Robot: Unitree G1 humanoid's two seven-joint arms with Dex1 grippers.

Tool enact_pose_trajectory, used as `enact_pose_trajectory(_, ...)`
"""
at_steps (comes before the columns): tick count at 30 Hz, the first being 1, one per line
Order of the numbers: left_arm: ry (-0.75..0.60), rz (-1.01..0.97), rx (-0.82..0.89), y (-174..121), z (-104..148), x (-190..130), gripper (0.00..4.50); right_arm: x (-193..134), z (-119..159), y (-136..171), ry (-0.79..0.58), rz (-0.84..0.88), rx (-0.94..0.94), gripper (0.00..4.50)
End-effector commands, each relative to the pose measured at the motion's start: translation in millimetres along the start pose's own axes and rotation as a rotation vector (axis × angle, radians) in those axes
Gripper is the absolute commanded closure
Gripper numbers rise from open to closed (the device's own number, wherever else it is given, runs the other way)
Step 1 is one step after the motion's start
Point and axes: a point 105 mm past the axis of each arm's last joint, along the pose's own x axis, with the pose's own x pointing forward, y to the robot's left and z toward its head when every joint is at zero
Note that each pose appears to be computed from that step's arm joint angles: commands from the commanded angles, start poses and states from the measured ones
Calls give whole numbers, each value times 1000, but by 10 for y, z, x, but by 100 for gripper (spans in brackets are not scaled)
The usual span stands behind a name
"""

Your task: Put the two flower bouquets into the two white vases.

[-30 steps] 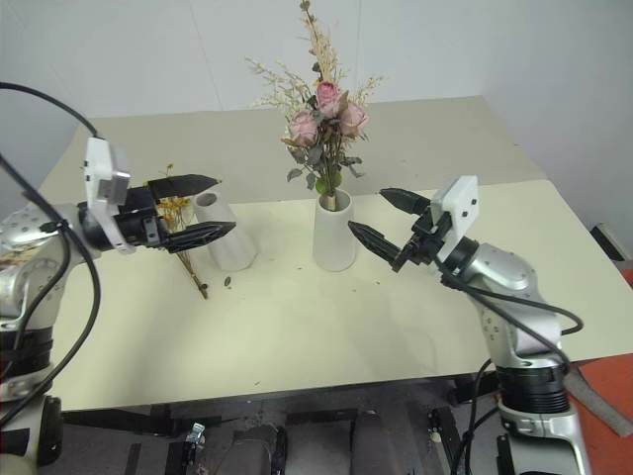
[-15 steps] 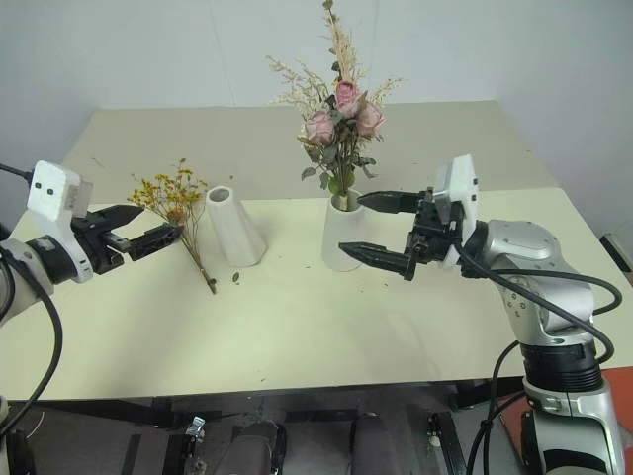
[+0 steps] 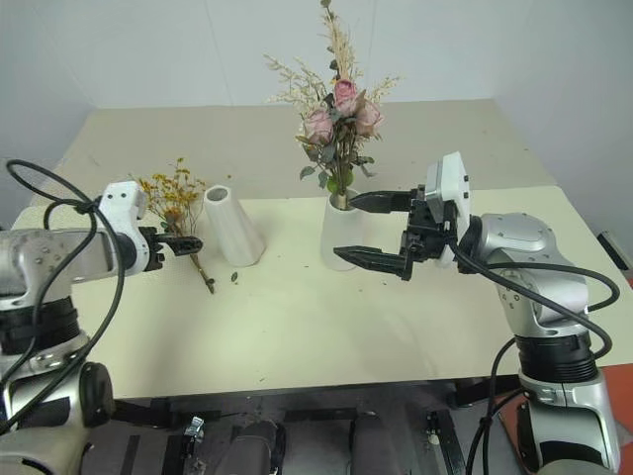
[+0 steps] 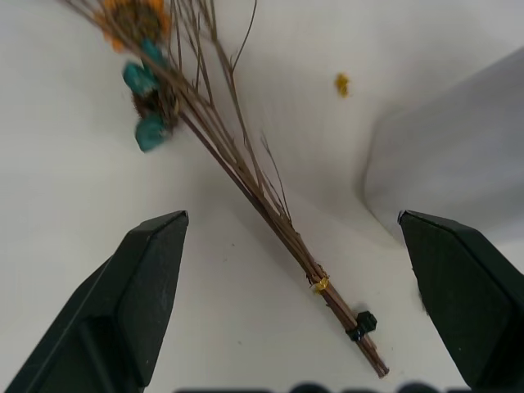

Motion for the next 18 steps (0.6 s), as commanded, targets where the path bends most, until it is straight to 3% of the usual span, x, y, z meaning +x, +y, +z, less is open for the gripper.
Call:
enact_pose_trajectory(1, 20, 22, -33, 13, 17, 99, 0, 10, 168, 6, -29, 20, -75, 2)
enact_pose_trajectory(11, 69, 18, -109, -65, 18, 505, 0, 11, 188, 13, -42, 17, -78, 2)
enact_pose_trajectory(18, 61, 29, -94, -78, 94, 586, 222, 18, 183, 33, -48, 15, -74, 0)
